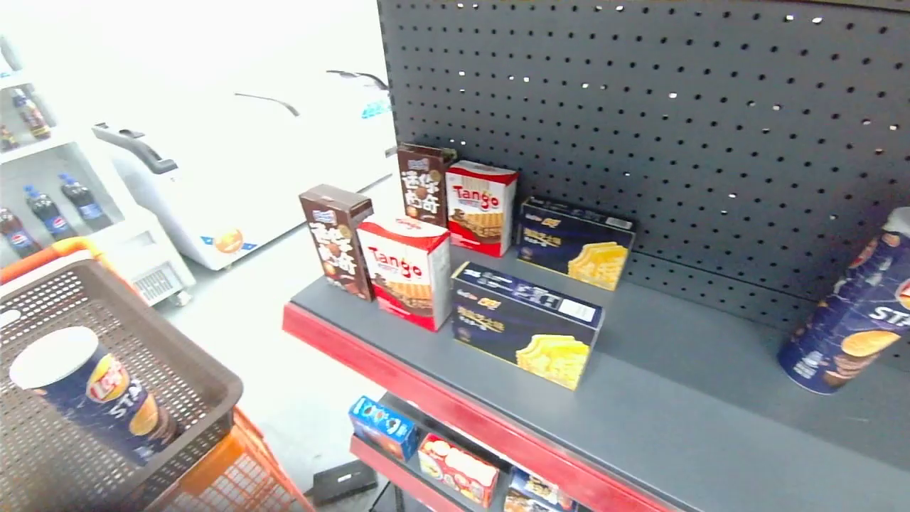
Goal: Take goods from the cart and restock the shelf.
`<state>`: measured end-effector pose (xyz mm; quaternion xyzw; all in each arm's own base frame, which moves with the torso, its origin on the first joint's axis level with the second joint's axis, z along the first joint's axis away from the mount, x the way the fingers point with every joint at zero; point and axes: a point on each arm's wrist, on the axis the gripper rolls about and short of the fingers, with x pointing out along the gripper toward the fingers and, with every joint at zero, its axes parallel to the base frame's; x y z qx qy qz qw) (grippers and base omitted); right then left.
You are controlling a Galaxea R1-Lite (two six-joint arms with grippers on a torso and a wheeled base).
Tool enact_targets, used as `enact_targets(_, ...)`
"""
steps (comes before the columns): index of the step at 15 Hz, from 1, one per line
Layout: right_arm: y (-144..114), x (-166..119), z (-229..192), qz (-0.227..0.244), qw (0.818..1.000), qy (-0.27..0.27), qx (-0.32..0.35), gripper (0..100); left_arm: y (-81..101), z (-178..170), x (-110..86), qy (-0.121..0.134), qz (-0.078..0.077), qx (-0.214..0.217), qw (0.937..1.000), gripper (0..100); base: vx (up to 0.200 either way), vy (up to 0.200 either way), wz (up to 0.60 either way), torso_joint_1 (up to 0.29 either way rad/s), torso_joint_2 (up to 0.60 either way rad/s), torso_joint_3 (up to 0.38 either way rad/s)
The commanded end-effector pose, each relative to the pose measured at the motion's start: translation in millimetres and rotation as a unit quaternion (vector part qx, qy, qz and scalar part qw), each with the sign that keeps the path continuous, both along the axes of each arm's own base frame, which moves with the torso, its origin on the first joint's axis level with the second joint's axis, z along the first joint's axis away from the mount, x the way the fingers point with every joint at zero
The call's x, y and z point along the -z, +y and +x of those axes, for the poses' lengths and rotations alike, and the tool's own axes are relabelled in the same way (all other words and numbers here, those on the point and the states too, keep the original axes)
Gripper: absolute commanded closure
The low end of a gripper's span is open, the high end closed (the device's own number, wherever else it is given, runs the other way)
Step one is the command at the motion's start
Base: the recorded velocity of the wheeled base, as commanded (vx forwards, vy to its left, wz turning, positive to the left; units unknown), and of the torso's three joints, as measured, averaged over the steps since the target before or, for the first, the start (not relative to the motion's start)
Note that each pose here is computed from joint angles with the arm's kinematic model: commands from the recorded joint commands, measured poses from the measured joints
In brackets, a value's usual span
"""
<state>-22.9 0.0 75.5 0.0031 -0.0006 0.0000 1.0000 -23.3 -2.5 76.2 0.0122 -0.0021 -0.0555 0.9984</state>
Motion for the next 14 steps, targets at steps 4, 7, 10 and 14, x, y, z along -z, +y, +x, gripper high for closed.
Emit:
enact_targets(4, 0.0, 0.0, 0.1, 0.0, 1.0, 0.001, 0.0, 0, 0.2, 0.2, 0.4, 0.001, 0.0, -0.003, 1.0, 0, 0.0, 0.0, 0.6, 0.004, 0.0, 0.005)
enact_targets(7, 0.0, 0.0, 0.1, 0.0, 1.0, 0.001, 0.001, 0, 0.6, 0.3, 0.4, 0.001, -0.001, -0.012, 0.9999, 0, 0.0, 0.0, 0.6, 0.005, 0.0, 0.005)
enact_targets(10, 0.0, 0.0, 0.1, 0.0, 1.0, 0.001, 0.001, 0, 0.5, 0.3, 0.4, 0.001, 0.0, -0.01, 0.9999, 0, 0.0, 0.0, 0.0, 0.0, 0.0, 0.0)
enact_targets(14, 0.0, 0.0, 0.1, 0.0, 1.0, 0.001, 0.001, 0, 0.0, -2.4, -46.4, 0.005, 0.015, 0.024, 0.9996, 0, 0.0, 0.0, 0.0, 0.0, 0.0, 0.0)
